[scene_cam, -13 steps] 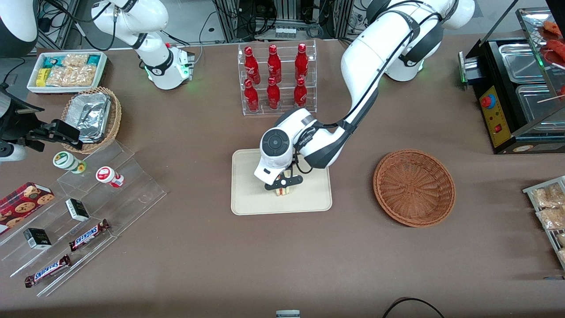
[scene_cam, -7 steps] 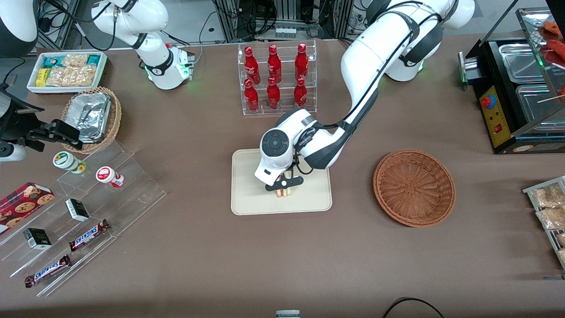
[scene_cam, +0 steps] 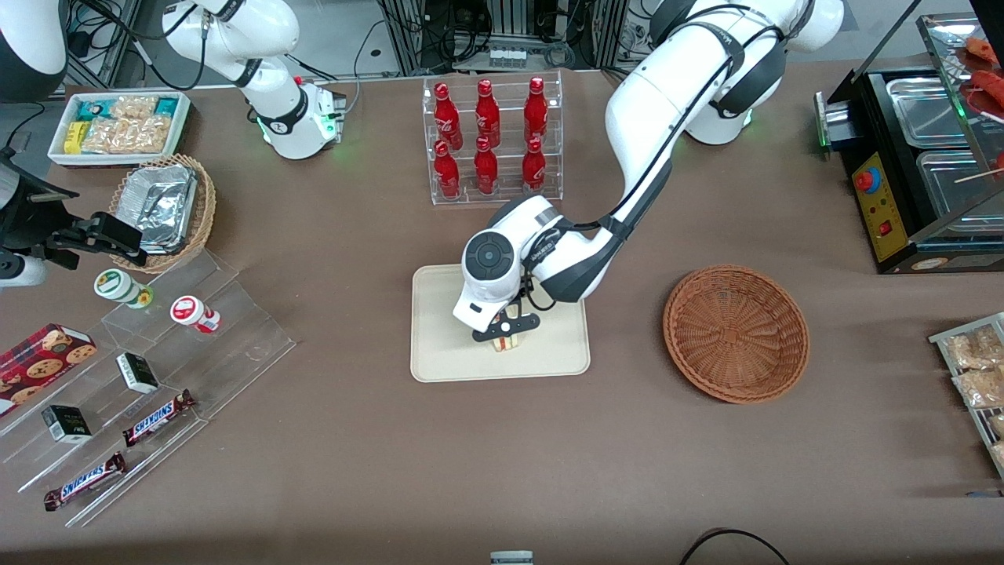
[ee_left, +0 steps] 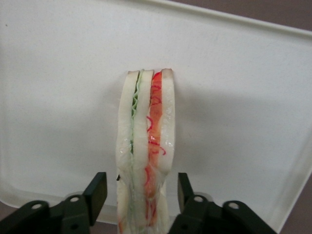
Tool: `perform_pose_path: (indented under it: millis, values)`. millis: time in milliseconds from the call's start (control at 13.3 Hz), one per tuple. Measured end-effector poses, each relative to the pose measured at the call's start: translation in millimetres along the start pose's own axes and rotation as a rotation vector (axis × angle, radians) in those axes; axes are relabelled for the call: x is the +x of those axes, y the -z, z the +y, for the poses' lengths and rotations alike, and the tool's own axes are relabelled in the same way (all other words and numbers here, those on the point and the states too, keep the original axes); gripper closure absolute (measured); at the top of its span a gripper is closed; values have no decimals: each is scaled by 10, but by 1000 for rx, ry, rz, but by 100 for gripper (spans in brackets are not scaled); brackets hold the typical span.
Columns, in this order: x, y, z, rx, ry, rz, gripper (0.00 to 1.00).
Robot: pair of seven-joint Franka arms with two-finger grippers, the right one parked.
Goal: Place sandwich from basket to tray
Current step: 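Lower the sandwich onto the tray and open the left gripper, then raise the left gripper away from the sandwich on the tray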
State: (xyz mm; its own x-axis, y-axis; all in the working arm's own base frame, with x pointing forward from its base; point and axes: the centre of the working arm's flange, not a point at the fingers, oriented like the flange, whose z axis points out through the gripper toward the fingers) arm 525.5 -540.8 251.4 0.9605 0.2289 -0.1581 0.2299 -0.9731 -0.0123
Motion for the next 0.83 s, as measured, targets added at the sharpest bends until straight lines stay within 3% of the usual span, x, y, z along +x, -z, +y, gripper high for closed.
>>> perform_pose_path:
  millis: [226,451,827]
  values:
    - [-7,436,-10,-22,1,26,1]
    - [-63,818,-30,-44,-3,54,0]
    - [-112,1239,-136,-34,-2,82,0]
